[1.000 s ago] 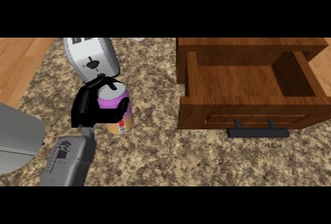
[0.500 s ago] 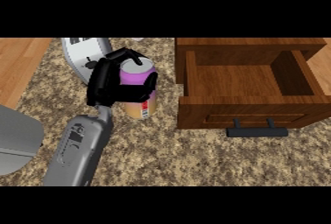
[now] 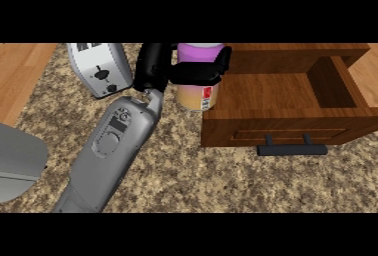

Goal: Pick up the can, place it into the drawer and close the drawer

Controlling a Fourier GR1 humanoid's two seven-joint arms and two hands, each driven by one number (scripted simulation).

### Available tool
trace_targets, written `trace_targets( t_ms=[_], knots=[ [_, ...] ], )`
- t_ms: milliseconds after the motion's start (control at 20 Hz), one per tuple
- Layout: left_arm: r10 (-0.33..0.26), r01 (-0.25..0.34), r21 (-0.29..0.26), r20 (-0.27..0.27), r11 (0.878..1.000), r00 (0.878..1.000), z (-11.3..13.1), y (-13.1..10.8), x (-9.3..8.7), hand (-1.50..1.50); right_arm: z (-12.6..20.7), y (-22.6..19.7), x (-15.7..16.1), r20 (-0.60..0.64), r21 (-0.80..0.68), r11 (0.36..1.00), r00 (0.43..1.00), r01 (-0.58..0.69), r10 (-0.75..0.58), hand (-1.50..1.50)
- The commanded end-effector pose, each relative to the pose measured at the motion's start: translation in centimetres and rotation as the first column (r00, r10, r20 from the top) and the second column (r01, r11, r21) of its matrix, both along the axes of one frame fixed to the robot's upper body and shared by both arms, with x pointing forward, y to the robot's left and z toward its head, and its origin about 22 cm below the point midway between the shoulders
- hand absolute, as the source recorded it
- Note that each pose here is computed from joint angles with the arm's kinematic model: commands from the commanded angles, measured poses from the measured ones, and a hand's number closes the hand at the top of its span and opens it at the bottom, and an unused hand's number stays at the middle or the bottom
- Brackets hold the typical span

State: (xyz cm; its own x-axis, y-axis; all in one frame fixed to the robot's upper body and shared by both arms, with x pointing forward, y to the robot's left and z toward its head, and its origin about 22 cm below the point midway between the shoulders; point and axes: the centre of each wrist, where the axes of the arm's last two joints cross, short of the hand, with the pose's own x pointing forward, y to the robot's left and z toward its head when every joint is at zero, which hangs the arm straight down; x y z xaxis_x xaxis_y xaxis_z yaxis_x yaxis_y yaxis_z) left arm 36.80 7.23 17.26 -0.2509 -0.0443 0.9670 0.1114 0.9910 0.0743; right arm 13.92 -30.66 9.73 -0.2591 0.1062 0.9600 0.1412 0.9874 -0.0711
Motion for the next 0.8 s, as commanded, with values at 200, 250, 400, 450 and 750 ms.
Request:
trace_targets(
  t_ms=[200,250,400,450,750],
  knots=[
    [0.014,-0.014,0.026,0.002,1.0,1.0,5.0,-5.4,1.7,1.5,-0.6,-0.1,-0.3,-0.007,-0.009,1.0,1.0,0.001,-0.001,-1.5],
    [-0.004,0.004,0.02,0.001,1.0,1.0,7.5,-5.7,2.1,1.5,1.7,1.4,0.7,0.015,0.005,1.0,1.0,0.01,-0.01,-1.5],
    [0.011,-0.01,0.04,-0.015,0.999,1.0,6.2,-6.8,2.7,1.5,0.4,-0.3,-0.7,0.008,0.001,1.0,1.0,0.003,-0.003,-1.5],
    [0.007,-0.006,0.044,-0.017,0.999,1.0,8.8,-6.8,3.1,1.5,0.2,0.6,-0.5,-0.007,-0.003,1.0,1.0,0.0,0.0,-1.5],
    [0.002,0.001,0.083,-0.034,0.997,0.999,5.4,-8.2,3.6,1.5,-0.3,0.0,1.6,-0.009,-0.01,1.0,1.0,-0.001,0.001,-1.5]
  ],
)
